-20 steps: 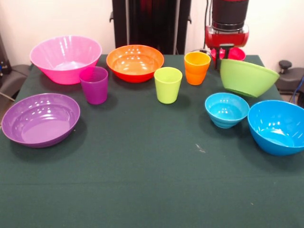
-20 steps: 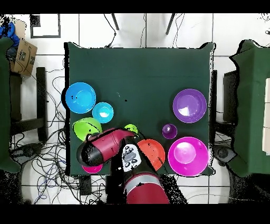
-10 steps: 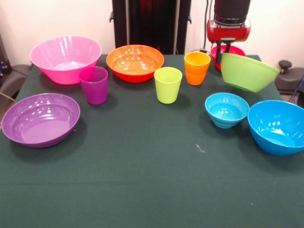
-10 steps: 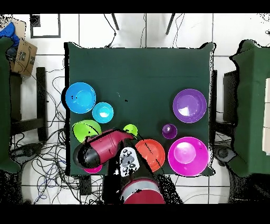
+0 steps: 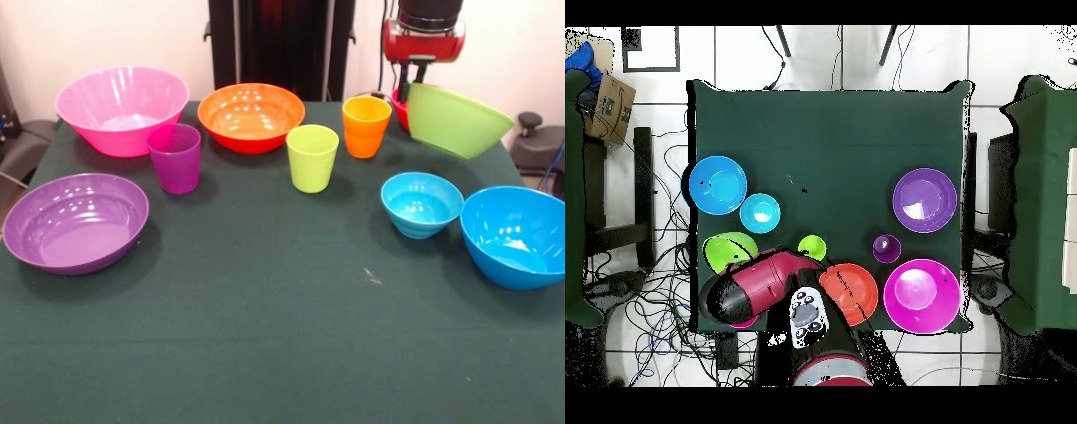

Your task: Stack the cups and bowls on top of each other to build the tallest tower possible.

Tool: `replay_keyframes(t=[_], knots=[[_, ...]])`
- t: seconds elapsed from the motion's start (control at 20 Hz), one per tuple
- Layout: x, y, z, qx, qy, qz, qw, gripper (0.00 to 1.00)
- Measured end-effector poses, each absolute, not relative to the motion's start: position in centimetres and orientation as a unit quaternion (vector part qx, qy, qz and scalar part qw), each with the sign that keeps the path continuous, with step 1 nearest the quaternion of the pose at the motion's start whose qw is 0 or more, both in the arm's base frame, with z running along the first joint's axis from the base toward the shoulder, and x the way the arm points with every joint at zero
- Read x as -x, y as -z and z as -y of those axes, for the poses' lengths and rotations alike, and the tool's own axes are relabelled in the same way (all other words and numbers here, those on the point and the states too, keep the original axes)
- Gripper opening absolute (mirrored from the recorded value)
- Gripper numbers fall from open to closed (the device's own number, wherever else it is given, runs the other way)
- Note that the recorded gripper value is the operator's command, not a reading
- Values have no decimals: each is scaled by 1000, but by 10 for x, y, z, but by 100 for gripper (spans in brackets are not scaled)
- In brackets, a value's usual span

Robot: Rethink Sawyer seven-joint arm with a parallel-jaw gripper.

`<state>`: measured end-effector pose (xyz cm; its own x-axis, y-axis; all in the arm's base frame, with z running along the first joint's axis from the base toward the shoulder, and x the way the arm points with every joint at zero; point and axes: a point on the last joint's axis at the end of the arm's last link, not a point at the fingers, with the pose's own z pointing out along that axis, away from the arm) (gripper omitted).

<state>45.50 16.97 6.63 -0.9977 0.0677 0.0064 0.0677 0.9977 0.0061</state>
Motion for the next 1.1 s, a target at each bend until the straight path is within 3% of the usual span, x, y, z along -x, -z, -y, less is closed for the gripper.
replay_keyframes(t=[1.1], knots=[[-468, -82, -158, 51, 25, 998, 8, 0]])
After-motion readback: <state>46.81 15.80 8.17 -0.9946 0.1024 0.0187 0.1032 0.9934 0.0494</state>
